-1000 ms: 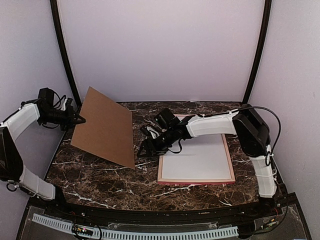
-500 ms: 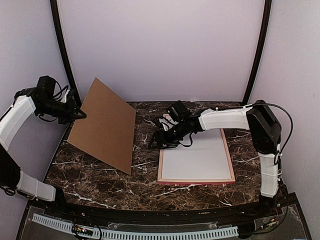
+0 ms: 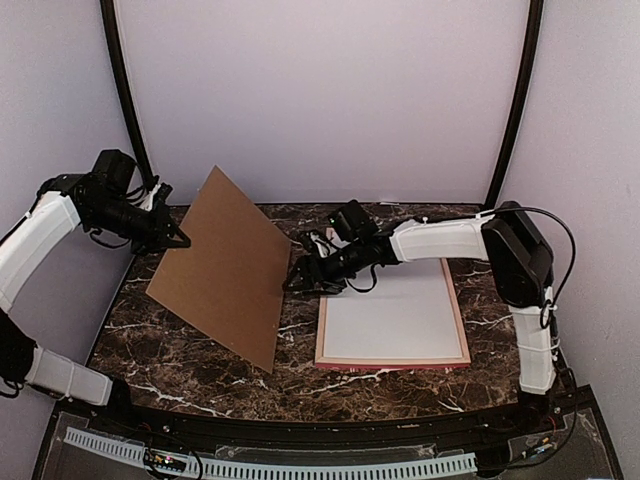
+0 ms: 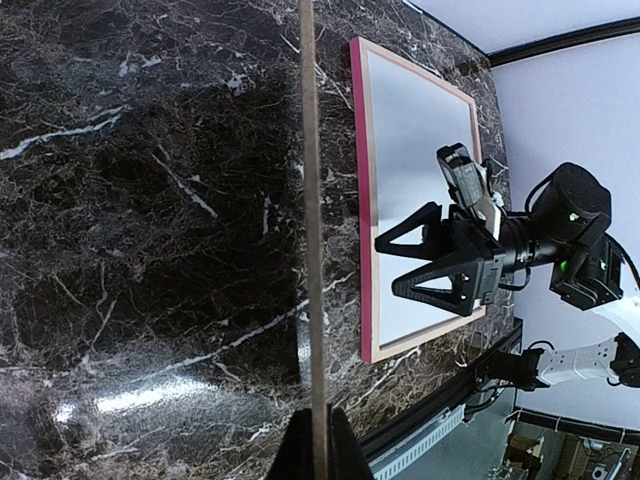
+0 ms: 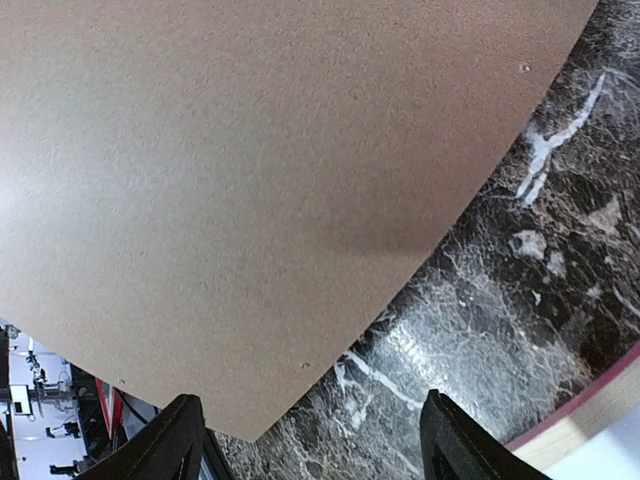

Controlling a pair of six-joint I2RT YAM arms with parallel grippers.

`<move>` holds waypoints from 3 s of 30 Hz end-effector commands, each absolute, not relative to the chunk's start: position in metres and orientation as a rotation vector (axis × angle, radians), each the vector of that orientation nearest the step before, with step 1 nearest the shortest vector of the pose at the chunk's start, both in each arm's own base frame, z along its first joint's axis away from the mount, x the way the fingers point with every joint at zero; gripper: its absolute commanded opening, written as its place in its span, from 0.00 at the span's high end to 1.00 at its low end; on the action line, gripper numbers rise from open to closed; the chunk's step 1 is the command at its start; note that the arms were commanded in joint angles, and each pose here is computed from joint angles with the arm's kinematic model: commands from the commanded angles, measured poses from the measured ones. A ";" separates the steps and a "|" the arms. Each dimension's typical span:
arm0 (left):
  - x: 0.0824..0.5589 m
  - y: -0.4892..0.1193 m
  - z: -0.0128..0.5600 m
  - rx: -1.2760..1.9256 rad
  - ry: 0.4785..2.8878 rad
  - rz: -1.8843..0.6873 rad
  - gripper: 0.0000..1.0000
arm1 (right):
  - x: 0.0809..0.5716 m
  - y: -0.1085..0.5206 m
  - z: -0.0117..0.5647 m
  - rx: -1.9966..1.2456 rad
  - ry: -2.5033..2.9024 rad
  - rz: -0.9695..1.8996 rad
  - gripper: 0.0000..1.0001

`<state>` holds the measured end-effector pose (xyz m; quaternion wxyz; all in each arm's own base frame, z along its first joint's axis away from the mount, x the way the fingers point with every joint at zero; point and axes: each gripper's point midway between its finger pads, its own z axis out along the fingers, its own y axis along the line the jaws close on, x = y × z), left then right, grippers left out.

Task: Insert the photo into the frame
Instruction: Pass from the left arm to the right

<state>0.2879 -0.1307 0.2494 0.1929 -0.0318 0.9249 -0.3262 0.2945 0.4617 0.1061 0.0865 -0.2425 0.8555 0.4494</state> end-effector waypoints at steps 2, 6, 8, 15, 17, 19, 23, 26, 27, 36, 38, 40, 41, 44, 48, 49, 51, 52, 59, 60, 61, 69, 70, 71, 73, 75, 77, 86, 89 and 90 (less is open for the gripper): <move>0.283 -0.145 0.279 -0.053 2.496 -0.944 0.99 | 0.298 0.487 0.099 -0.694 2.535 1.442 0.24; 0.280 -0.152 0.279 -0.049 2.497 -0.941 0.99 | 0.298 0.490 0.088 -0.653 2.559 1.458 0.24; 0.279 -0.155 0.278 -0.046 2.499 -0.935 0.99 | 0.297 0.492 0.085 -0.651 2.554 1.477 0.24; 0.275 -0.162 0.274 -0.039 2.500 -0.950 0.99 | 0.287 0.497 0.071 -0.643 2.557 1.562 0.24; 0.274 -0.164 0.272 -0.037 2.502 -0.954 0.99 | 0.287 0.498 0.068 -0.634 2.561 1.572 0.23; 0.274 -0.165 0.271 -0.037 2.505 -0.956 0.99 | 0.286 0.499 0.064 -0.634 2.569 1.575 0.24; 0.273 -0.166 0.269 -0.036 2.508 -0.955 0.99 | 0.286 0.498 0.060 -0.630 2.577 1.574 0.23; 0.273 -0.167 0.269 -0.036 2.509 -0.951 0.99 | 0.286 0.496 0.057 -0.621 2.593 1.547 0.23; 0.273 -0.167 0.269 -0.038 2.510 -0.946 0.99 | 0.287 0.495 0.056 -0.622 2.600 1.526 0.24; 0.271 -0.173 0.273 -0.026 2.499 -0.943 0.95 | 0.287 0.494 0.049 -0.626 2.655 1.390 0.24; 0.271 -0.176 0.274 -0.018 2.491 -0.951 0.92 | 0.285 0.496 0.050 -0.637 2.653 1.380 0.24; 0.270 -0.181 0.278 -0.002 2.476 -0.979 0.88 | 0.284 0.497 0.050 -0.640 2.651 1.387 0.24; 0.270 -0.184 0.279 0.007 2.472 -0.990 0.87 | 0.283 0.498 0.050 -0.642 2.652 1.390 0.24; 0.270 -0.193 0.285 0.034 2.445 -1.042 0.80 | 0.282 0.499 0.052 -0.650 2.642 1.408 0.24; 0.269 -0.206 0.294 0.076 2.411 -1.103 0.70 | 0.280 0.500 0.060 -0.667 2.617 1.442 0.24; 0.267 -0.210 0.295 0.090 2.408 -1.114 0.66 | 0.279 0.500 0.062 -0.672 2.607 1.453 0.24; 0.266 -0.218 0.298 0.115 2.398 -1.135 0.61 | 0.279 0.499 0.066 -0.678 2.594 1.469 0.24; 0.267 -0.221 0.299 0.123 2.394 -1.146 0.59 | 0.279 0.499 0.068 -0.678 2.590 1.478 0.24; 0.261 -0.246 0.306 0.202 2.378 -1.188 0.51 | 0.282 0.488 0.089 -0.662 2.545 1.507 0.24; 0.259 -0.249 0.307 0.216 2.376 -1.191 0.51 | 0.282 0.484 0.092 -0.656 2.542 1.509 0.24; 0.260 -0.252 0.307 0.220 2.375 -1.191 0.50 | 0.283 0.481 0.098 -0.650 2.531 1.513 0.24; 0.261 -0.274 0.313 0.288 2.368 -1.201 0.47 | 0.297 0.454 0.148 -0.593 2.452 1.475 0.24; 0.260 -0.277 0.316 0.301 2.362 -1.207 0.46 | 0.300 0.451 0.154 -0.585 2.442 1.464 0.24; 0.261 -0.279 0.315 0.304 2.366 -1.209 0.46 | 0.302 0.449 0.161 -0.577 2.434 1.454 0.24; 0.260 -0.285 0.316 0.318 2.362 -1.217 0.46 | 0.306 0.445 0.174 -0.561 2.417 1.441 0.24; 0.260 -0.289 0.317 0.331 2.359 -1.221 0.46 | 0.309 0.443 0.190 -0.551 2.388 1.438 0.24; 0.260 -0.294 0.318 0.342 2.356 -1.228 0.46 | 0.312 0.443 0.205 -0.544 2.361 1.440 0.25; 0.258 -0.308 0.318 0.372 2.351 -1.247 0.46 | 0.317 0.445 0.277 -0.518 2.206 1.508 0.25; 0.257 -0.311 0.318 0.382 2.349 -1.252 0.46 | 0.316 0.445 0.293 -0.518 2.172 1.530 0.25; 0.257 -0.312 0.318 0.385 2.349 -1.253 0.46 | 0.316 0.446 0.296 -0.518 2.167 1.537 0.25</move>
